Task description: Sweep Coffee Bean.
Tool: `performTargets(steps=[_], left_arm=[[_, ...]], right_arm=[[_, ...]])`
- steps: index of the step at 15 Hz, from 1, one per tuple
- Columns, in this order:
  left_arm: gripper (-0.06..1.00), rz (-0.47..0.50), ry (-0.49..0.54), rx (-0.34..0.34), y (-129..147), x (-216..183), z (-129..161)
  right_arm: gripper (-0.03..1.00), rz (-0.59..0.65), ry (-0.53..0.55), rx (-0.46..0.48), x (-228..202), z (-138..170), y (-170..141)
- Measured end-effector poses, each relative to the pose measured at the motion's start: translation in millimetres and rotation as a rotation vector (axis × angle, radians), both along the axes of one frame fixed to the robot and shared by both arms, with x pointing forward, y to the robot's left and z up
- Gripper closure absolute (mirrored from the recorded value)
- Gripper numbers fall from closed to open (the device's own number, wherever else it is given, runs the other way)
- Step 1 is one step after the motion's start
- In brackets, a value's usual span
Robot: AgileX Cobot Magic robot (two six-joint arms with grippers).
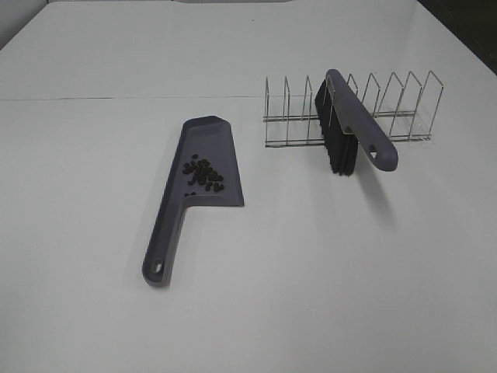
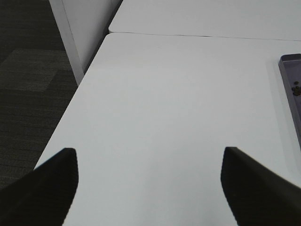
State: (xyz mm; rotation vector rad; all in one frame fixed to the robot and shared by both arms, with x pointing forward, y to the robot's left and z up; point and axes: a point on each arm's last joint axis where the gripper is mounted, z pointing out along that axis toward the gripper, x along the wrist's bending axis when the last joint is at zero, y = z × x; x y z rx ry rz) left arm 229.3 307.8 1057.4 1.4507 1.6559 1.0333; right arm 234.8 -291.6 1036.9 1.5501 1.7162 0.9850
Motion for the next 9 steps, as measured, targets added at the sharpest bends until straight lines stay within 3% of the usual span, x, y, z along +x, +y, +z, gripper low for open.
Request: performTargets(steps=[9], left_arm=[[0.18, 0.000, 0.000, 0.000, 0.0, 0.0, 0.0]], right_arm=[[0.36, 0.000, 0.000, 0.000, 0.0, 0.0, 0.0]])
